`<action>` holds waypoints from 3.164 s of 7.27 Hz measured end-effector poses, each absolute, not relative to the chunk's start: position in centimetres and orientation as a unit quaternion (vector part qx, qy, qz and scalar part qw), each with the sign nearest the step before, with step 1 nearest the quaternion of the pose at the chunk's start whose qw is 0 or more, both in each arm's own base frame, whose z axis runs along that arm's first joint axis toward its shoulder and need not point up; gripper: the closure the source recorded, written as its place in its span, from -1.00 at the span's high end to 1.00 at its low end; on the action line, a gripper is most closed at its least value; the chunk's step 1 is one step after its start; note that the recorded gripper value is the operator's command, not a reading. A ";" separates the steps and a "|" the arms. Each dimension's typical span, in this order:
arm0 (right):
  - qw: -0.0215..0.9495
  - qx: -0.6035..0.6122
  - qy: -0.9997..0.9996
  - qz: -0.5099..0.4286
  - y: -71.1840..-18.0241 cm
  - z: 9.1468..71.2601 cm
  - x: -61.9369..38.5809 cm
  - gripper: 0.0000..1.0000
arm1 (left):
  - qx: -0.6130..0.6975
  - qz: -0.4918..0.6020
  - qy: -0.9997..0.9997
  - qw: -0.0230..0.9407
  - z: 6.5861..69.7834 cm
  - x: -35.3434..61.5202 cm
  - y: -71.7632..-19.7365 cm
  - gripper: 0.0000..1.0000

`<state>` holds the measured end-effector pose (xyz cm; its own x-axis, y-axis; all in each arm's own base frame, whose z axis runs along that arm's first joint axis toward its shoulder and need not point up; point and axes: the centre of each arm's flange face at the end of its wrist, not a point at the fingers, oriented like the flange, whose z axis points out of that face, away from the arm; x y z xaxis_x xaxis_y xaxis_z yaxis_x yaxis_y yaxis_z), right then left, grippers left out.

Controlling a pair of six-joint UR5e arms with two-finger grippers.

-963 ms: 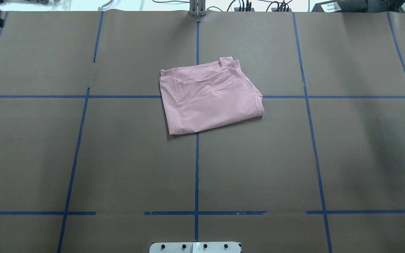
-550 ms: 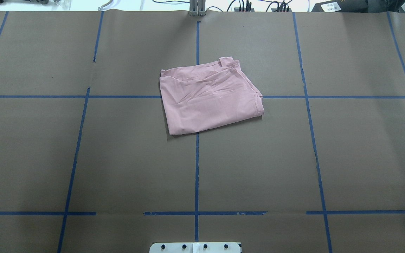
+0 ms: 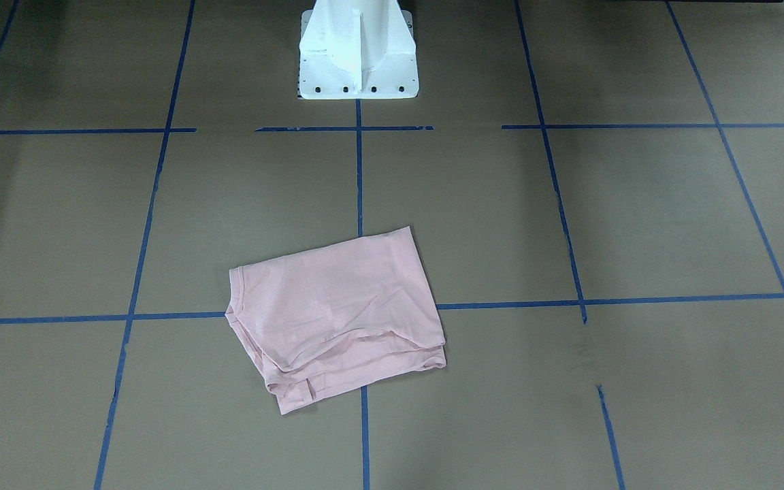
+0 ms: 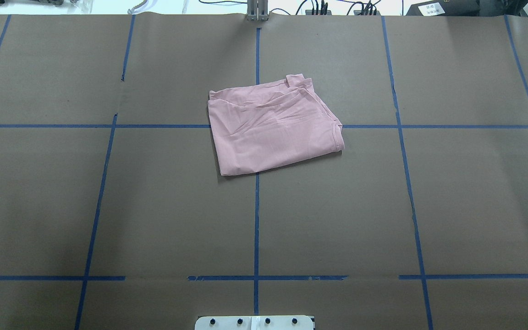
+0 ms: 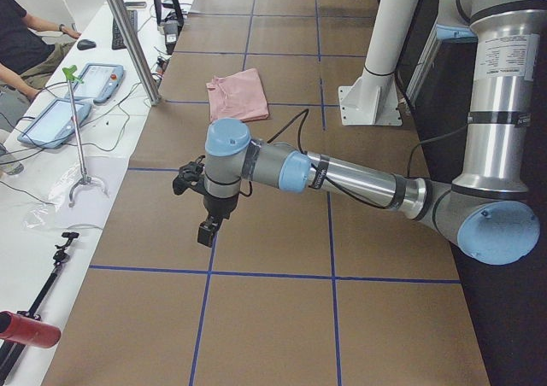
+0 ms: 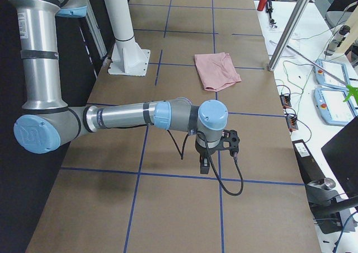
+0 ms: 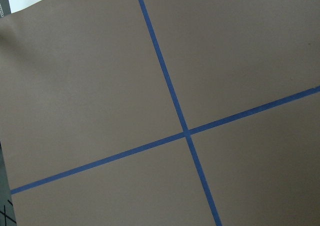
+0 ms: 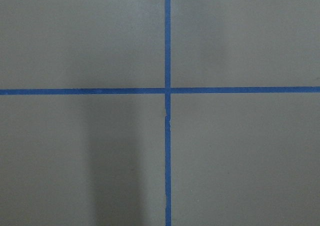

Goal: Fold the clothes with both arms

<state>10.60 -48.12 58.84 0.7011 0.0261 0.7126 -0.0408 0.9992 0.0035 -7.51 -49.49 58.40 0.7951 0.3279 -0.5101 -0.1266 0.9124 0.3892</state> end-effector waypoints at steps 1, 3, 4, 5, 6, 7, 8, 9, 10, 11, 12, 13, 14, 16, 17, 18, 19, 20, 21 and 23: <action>0.921 0.009 -0.388 0.023 -47.7 58.6 10.5 1.00 | 0.171 0.123 0.297 0.931 59.7 -7.5 -49.1 1.00; 0.921 0.010 -0.390 0.024 -47.1 58.3 10.3 1.00 | 0.151 0.117 0.306 0.933 60.4 -7.3 -48.7 1.00; 0.920 0.012 -0.390 0.022 -47.1 58.1 10.2 1.00 | 0.130 0.114 0.325 0.930 60.3 -6.8 -48.6 1.00; 0.920 0.013 -0.391 0.020 -47.3 57.9 10.0 1.00 | 0.108 0.113 0.346 0.925 60.4 -5.9 -48.4 1.00; 0.920 0.013 -0.391 0.019 -47.3 57.9 9.9 1.00 | 0.090 0.112 0.356 0.923 60.8 -5.2 -48.2 1.00; 0.920 0.011 -0.391 0.019 -47.2 58.0 9.9 1.00 | 0.079 0.112 0.359 0.923 61.4 -4.9 -48.0 1.00; 0.920 0.005 -0.391 0.021 -46.9 58.7 9.8 1.00 | 0.073 0.111 0.359 0.924 61.9 -4.9 -47.7 1.00; 0.920 0.000 -0.390 0.023 -46.6 59.9 9.8 1.00 | 0.069 0.110 0.358 0.925 62.2 -4.9 -47.5 1.00; 0.921 0.003 -0.389 0.021 -46.5 61.5 9.8 1.00 | 0.068 0.110 0.357 0.925 62.4 -4.9 -47.4 1.00; 0.921 0.010 -0.388 0.024 -46.5 62.9 9.8 1.00 | 0.067 0.110 0.357 0.925 62.4 -4.9 -47.4 1.00; 0.921 0.011 -0.388 0.034 -46.5 63.6 9.8 1.00 | 0.067 0.109 0.357 0.925 62.5 -4.9 -47.3 1.00; 0.921 0.012 -0.387 0.041 -46.6 63.7 9.6 1.00 | 0.067 0.109 0.357 0.925 62.5 -4.9 -47.3 1.00; 0.921 0.009 -0.387 0.046 -46.8 63.7 9.2 1.00 | 0.067 0.109 0.357 0.925 62.5 -4.9 -47.3 1.00; 0.920 0.002 -0.387 0.055 -47.1 63.5 8.5 1.00 | 0.059 0.095 0.359 0.927 62.7 -4.8 -47.3 1.00; 0.920 0.003 -0.388 0.056 -47.1 63.2 8.4 1.00 | 0.047 0.066 0.363 0.928 62.8 -4.8 -47.3 1.00; 0.920 0.005 -0.388 0.056 -47.2 63.0 8.3 1.00 | 0.036 0.040 0.366 0.929 62.8 -4.8 -47.3 1.00; 0.920 0.006 -0.389 0.056 -47.3 62.8 8.3 1.00 | 0.031 0.028 0.368 0.929 62.8 -4.7 -47.3 1.00; 0.919 0.008 -0.390 0.055 -47.3 62.7 8.3 1.00 | 0.029 0.023 0.369 0.929 62.8 -4.7 -47.3 1.00; 0.919 0.009 -0.390 0.055 -47.3 62.5 8.3 1.00 | 0.028 0.022 0.370 0.929 62.8 -4.7 -47.3 1.00; 0.918 0.011 -0.392 0.054 -47.5 62.3 8.3 1.00 | 0.029 0.021 0.370 0.928 62.8 -4.7 -47.3 1.00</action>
